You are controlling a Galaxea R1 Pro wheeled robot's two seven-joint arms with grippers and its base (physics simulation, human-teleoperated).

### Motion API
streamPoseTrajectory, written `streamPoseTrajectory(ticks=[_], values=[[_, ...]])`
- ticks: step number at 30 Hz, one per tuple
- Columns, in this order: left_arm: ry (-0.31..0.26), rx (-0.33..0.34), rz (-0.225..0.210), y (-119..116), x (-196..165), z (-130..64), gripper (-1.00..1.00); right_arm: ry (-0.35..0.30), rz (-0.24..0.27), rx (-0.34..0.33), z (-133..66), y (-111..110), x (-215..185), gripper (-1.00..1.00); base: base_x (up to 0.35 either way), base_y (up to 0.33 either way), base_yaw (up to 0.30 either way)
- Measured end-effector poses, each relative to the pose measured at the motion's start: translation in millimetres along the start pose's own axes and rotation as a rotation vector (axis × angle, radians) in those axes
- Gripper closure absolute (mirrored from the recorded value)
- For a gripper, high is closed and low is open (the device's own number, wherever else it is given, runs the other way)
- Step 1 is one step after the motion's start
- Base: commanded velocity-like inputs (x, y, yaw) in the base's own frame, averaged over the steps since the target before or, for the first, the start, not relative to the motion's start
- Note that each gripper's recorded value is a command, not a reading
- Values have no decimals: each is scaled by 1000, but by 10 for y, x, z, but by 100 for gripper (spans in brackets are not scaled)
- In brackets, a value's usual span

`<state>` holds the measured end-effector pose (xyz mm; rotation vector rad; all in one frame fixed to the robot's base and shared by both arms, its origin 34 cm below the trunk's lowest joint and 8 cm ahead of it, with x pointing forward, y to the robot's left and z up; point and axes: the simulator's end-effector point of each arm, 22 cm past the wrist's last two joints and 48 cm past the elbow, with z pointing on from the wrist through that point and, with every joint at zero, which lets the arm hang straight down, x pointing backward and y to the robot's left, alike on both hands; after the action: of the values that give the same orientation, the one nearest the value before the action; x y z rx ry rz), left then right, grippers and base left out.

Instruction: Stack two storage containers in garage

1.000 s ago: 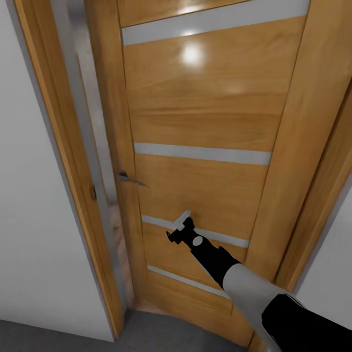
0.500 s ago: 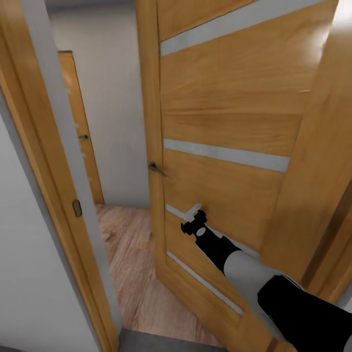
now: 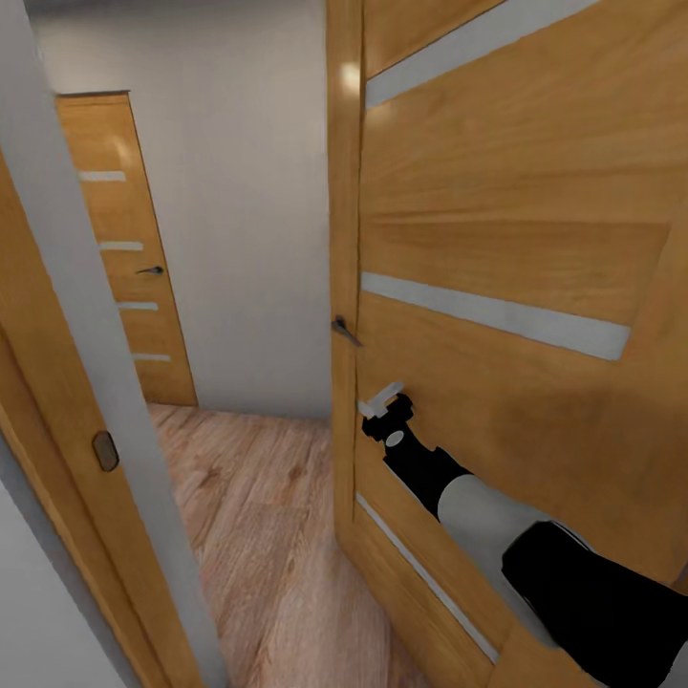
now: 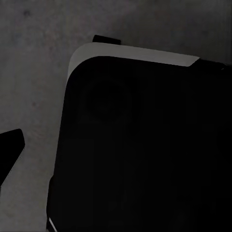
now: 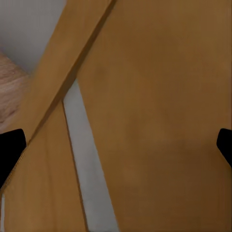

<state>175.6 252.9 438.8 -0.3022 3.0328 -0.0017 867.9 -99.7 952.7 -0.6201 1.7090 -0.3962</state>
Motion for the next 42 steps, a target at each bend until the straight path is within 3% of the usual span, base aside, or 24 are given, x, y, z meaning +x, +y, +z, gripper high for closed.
streamPoseTrajectory(ticks=[12, 21, 32, 42], values=[[-1, 0, -3, 0, -2, 0, -100, -11, 3, 118, -16, -265, -41, -100, 320, 0, 0], [-1, -1, -6, 1, -4, 1, -100, -7, 6, 125, -13, -274, -13, -100, 134, 0, 0], [-1, -1, -7, 1, -4, 1, -100, 30, -24, 114, -20, -193, 192, -100, 5, 0, 0], [-2, -1, -7, 1, -6, 1, -100, 29, -14, 122, -10, -240, 187, -100, 0, 0, 0]])
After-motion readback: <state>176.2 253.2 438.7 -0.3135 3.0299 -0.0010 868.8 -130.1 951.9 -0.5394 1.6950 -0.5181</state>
